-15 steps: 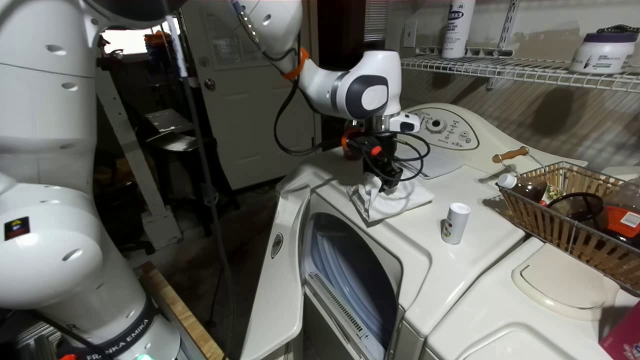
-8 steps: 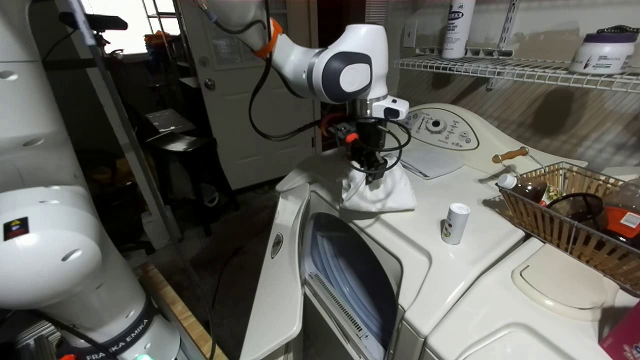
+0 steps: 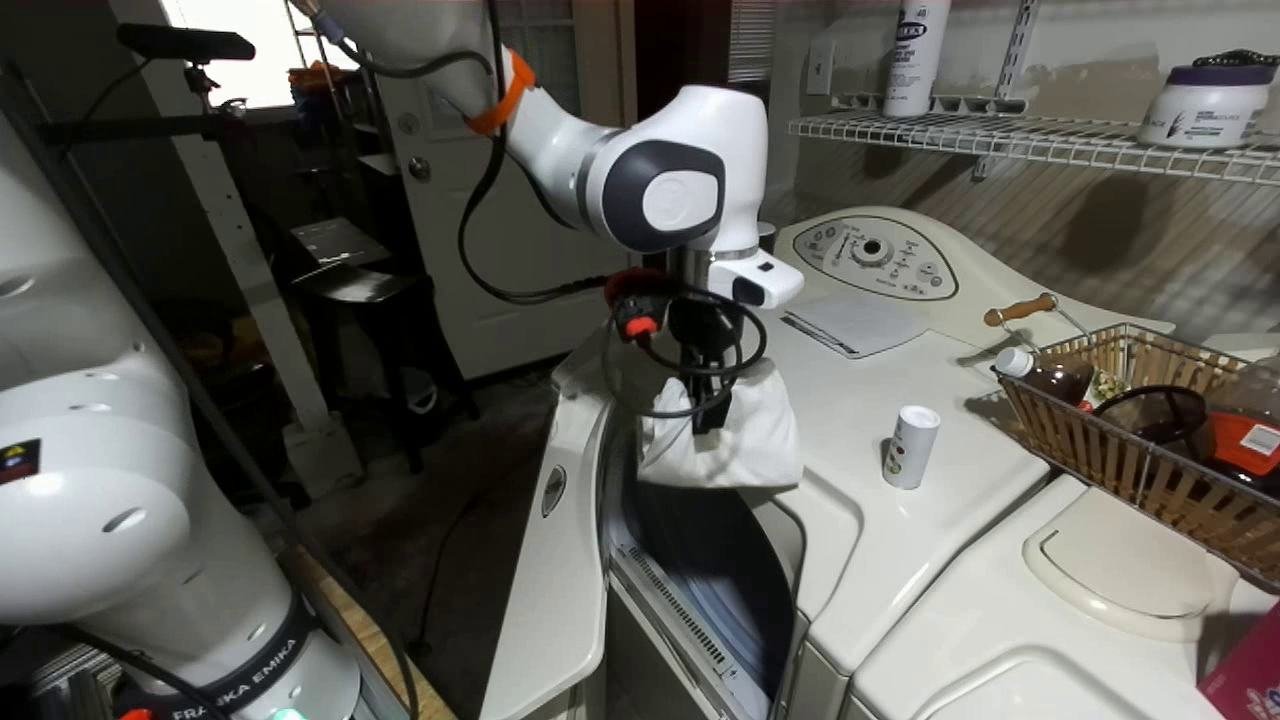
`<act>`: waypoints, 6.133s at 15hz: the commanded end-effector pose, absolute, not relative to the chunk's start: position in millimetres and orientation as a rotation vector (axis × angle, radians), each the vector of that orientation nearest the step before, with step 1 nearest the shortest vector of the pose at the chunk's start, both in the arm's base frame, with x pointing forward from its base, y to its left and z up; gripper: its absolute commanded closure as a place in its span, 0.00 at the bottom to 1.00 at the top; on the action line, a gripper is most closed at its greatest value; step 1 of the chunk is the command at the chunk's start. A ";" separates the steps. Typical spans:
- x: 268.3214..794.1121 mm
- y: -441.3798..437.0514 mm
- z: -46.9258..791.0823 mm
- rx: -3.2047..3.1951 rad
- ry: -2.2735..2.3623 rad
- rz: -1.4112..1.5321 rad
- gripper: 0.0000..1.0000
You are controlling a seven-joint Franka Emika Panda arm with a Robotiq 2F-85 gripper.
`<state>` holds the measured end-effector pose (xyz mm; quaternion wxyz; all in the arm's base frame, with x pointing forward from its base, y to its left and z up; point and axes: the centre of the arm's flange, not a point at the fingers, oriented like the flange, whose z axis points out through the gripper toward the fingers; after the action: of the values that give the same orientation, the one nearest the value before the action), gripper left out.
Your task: Put the white towel in the open washing machine.
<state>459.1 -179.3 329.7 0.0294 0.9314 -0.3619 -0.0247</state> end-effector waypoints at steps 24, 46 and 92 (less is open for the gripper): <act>531.4 -169.6 114.1 3.112 -0.738 -0.237 1.00; 455.9 -220.1 70.4 3.280 -1.291 0.352 1.00; 502.4 -183.9 -4.5 3.153 -2.400 1.078 1.00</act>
<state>477.5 -193.7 4.9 -0.4220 0.7099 -0.5273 0.1997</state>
